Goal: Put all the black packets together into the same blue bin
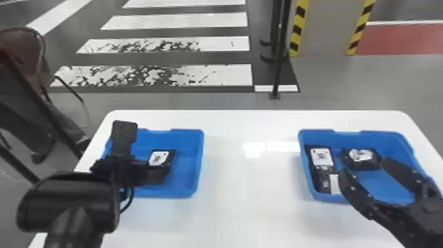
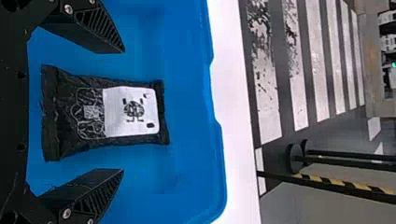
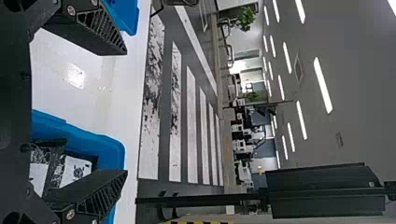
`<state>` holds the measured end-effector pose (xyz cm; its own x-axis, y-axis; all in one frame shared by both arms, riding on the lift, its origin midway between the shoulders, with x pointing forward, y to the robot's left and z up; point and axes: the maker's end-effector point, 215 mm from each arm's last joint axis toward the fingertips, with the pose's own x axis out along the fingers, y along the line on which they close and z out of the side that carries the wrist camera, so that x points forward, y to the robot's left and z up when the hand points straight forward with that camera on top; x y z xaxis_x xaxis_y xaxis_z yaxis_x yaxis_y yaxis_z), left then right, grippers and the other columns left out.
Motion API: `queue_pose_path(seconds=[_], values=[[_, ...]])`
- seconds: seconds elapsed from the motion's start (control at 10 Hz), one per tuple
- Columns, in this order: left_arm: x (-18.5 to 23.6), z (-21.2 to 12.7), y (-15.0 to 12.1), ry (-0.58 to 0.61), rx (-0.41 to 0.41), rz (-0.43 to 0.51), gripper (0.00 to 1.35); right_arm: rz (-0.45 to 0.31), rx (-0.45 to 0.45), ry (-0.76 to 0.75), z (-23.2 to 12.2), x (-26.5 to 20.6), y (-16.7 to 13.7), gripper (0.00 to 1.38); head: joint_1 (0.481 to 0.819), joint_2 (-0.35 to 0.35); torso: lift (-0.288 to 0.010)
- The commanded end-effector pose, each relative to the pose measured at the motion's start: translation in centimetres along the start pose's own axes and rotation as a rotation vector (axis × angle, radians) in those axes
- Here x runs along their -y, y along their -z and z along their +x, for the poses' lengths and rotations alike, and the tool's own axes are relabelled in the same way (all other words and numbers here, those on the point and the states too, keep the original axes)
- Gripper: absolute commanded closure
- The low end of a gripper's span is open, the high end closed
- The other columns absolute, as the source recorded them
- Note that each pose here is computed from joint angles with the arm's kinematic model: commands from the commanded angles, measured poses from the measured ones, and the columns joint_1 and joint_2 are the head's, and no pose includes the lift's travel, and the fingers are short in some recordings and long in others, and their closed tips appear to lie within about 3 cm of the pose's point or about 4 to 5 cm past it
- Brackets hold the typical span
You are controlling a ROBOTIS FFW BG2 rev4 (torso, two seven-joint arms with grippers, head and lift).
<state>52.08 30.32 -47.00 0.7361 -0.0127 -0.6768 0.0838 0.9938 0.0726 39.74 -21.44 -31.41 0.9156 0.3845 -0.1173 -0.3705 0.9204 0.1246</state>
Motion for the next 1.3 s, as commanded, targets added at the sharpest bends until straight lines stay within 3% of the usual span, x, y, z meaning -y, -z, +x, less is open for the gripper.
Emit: queue_pose_path(seconds=[0.0, 0.4, 0.5, 0.6, 0.9, 1.2], values=[[-0.5, 1.4, 1.5, 0.010, -0.052, -0.022, 0.12, 0.005, 0.003, -0.012, 0.4, -0.4, 0.0, 0.12, 0.695, 0.102, -0.110], [0.1, 3.7, 3.7, 0.048, -0.115, -0.049, 0.12, 0.018, -0.001, -0.039, 0.8, -1.4, 0.4, 0.12, 0.695, 0.128, -0.110], [-0.4, 3.9, 4.1, 0.020, -0.132, -0.008, 0.51, 0.020, -0.001, -0.044, 0.9, -1.6, 0.5, 0.12, 0.695, 0.129, -0.110], [-0.3, 4.1, 4.0, 0.012, -0.118, 0.001, 1.28, 0.023, -0.006, -0.046, 0.9, -1.6, 0.7, 0.12, 0.695, 0.134, -0.110], [0.7, 4.0, 2.7, 0.024, -0.063, 0.006, 1.23, 0.031, -0.008, -0.053, 0.9, -1.7, 0.9, 0.12, 0.695, 0.133, -0.110], [-0.6, -0.5, -1.4, -0.062, 0.063, 0.054, 1.23, 0.037, -0.002, -0.054, 0.9, -1.8, 0.8, 0.12, 0.695, 0.135, -0.110]])
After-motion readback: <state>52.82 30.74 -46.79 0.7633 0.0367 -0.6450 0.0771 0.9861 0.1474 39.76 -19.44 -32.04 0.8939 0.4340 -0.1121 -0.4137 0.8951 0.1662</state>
